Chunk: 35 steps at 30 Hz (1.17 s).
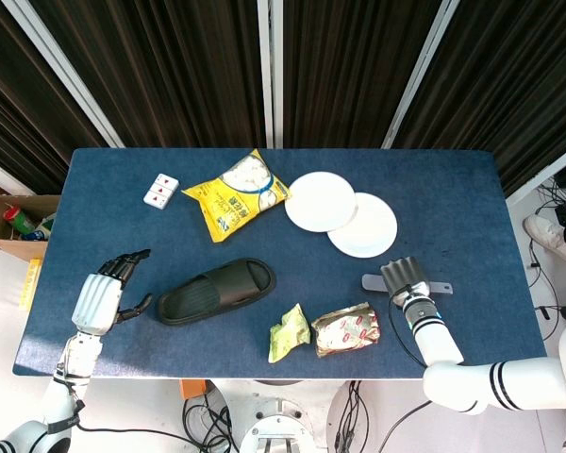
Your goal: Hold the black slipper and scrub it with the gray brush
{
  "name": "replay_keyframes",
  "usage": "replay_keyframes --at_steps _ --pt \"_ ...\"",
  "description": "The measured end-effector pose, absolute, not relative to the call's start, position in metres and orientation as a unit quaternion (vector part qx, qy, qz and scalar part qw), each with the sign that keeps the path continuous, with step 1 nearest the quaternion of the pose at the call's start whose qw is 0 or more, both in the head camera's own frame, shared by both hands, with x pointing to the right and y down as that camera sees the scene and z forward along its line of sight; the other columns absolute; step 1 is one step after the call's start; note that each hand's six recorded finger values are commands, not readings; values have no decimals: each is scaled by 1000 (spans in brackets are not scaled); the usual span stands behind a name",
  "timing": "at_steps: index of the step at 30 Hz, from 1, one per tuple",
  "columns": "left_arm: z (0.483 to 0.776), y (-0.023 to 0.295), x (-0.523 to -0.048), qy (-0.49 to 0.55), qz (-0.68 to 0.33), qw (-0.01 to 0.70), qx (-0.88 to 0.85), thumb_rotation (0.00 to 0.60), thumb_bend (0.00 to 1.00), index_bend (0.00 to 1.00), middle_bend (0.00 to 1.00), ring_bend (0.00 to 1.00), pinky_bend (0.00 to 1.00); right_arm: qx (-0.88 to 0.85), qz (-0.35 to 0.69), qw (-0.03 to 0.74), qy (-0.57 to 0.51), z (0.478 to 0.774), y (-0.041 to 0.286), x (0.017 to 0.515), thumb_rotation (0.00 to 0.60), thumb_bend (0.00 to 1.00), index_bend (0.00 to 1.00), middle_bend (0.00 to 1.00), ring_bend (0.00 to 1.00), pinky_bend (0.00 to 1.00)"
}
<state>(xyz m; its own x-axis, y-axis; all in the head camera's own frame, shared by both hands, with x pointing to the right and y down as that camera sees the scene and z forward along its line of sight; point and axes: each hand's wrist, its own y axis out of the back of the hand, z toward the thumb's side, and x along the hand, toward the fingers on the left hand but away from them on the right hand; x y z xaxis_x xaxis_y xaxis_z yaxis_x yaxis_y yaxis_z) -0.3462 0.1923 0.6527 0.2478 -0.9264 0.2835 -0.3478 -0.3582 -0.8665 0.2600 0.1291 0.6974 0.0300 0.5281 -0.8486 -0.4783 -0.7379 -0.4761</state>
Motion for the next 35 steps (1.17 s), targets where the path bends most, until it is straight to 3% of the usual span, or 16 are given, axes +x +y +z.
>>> replay_keyframes --at_steps 13,16,22,27,35 --pt "650 192 -347 448 -421 348 -708 592 278 142 235 222 336 -628 688 363 -33 688 129 261 600 222 63 96 67 240" --pt "648 192 -349 450 -423 352 -703 590 277 142 235 222 336 -627 684 370 -49 678 127 263 600 196 8 41 7 183" --pt "646 191 -359 448 -447 366 -683 574 254 142 225 203 327 -621 665 395 -127 645 130 283 600 176 0 0 0 94" --pt "643 193 -374 440 -490 366 -658 443 203 142 210 181 314 -617 635 388 -256 616 154 327 600 176 0 0 0 3" --pt "629 209 -403 404 -574 387 -598 161 171 141 145 131 253 -574 623 339 -410 602 222 434 600 176 0 0 0 0"
